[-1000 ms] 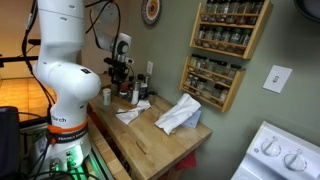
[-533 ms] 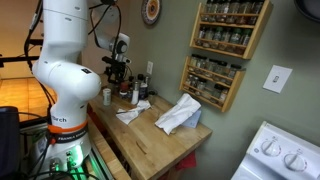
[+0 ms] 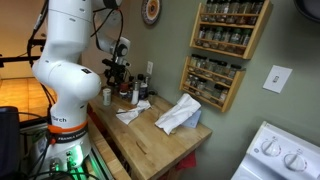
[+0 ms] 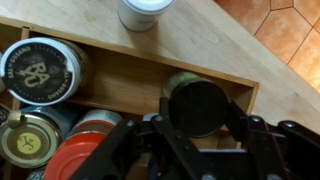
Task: Remove the white container from the wooden rack, put it on the counter, move the clear black pepper container to the left and then put the white container on the right side of the clear black pepper container
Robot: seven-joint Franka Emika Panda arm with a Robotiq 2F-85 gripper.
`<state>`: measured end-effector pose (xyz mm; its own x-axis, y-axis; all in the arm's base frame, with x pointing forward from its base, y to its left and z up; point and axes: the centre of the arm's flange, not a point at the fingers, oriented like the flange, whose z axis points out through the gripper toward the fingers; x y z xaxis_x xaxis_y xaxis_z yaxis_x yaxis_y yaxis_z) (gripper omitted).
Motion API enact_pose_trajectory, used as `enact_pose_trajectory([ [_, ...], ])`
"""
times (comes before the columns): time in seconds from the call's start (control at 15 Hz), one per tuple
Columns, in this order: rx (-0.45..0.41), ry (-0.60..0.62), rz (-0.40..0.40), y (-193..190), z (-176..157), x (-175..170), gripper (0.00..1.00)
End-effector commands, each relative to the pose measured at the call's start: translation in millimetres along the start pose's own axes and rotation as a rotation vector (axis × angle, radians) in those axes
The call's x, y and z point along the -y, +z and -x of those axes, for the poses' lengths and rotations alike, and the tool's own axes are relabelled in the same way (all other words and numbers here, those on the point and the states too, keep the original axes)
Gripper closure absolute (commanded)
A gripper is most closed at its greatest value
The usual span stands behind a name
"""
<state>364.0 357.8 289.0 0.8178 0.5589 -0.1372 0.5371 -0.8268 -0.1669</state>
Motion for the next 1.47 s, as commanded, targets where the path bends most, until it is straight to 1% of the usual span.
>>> enact_pose_trajectory([
  [0.0, 0.040, 0.014, -0.001, -4.6, 1.7, 2.8, 0.18],
  [0.07, 0.040, 0.018, 0.008, -9.6, 4.9, 4.0, 0.16],
  [0.2, 0.038, 0.034, 0.029, -21.1, 11.4, 7.3, 0.02],
  [0.27, 0.038, 0.041, 0.035, -25.4, 14.2, 8.2, 0.00],
  [0.4, 0.044, 0.055, 0.039, -32.2, 22.7, 11.1, 0.00],
  [0.6, 0.100, 0.062, 0.045, -33.3, 43.9, 15.5, 0.00],
  [0.8, 0.160, 0.095, 0.045, -22.4, 66.9, 18.2, 0.00],
  [0.93, 0.183, 0.128, 0.047, -12.5, 77.9, 18.2, 0.00],
  [1.13, 0.186, 0.188, 0.077, 0.6, 90.6, 12.4, 0.00],
  [1.4, 0.179, 0.252, 0.133, 5.8, 103.2, 3.3, 0.00],
])
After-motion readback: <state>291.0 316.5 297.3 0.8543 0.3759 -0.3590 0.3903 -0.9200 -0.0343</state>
